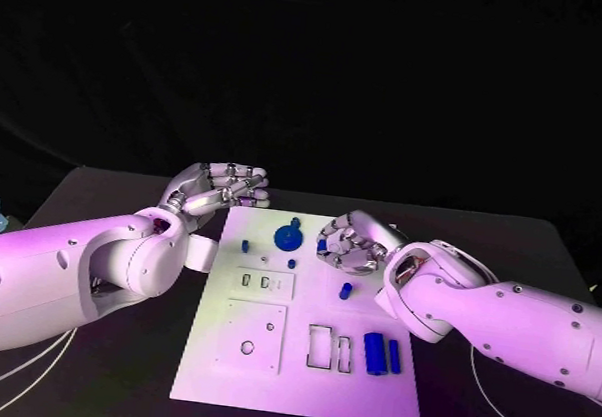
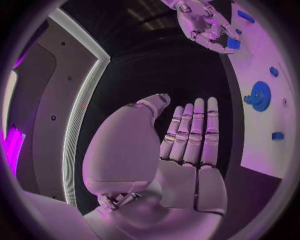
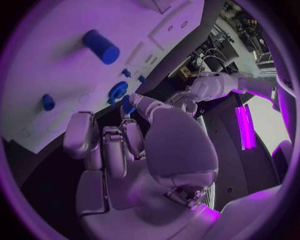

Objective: Assemble the parts on the task board

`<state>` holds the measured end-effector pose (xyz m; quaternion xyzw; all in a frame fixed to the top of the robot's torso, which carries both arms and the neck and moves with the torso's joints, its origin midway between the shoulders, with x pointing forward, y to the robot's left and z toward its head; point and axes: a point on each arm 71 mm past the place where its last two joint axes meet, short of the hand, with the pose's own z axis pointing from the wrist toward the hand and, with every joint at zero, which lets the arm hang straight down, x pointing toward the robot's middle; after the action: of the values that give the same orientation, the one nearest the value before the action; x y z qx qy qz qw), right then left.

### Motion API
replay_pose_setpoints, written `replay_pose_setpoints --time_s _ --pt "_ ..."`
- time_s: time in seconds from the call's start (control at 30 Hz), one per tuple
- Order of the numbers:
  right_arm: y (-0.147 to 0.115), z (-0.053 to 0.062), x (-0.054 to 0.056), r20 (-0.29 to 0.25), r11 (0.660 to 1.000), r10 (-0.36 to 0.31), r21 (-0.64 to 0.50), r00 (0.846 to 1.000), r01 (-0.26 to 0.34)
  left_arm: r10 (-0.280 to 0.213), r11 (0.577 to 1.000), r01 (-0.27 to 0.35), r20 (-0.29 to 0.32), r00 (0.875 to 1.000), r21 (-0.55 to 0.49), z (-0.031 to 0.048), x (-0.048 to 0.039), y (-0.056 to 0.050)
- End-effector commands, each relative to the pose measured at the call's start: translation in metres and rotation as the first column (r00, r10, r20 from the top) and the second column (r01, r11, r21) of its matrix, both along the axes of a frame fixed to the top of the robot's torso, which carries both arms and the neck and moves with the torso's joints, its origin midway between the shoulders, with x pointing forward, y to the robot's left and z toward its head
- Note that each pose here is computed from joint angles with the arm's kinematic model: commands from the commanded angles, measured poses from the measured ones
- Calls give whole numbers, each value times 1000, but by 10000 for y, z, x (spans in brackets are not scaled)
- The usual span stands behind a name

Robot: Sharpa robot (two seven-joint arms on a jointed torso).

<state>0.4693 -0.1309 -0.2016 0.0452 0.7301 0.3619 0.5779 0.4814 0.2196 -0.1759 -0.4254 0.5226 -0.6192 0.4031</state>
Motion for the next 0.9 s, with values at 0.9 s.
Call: replay_pose_setpoints --time_s 0.9 --pt "790 -338 -280 42 971 157 -192 987 -146 -17 1000 17 -3 1000 -7 2 6 -72"
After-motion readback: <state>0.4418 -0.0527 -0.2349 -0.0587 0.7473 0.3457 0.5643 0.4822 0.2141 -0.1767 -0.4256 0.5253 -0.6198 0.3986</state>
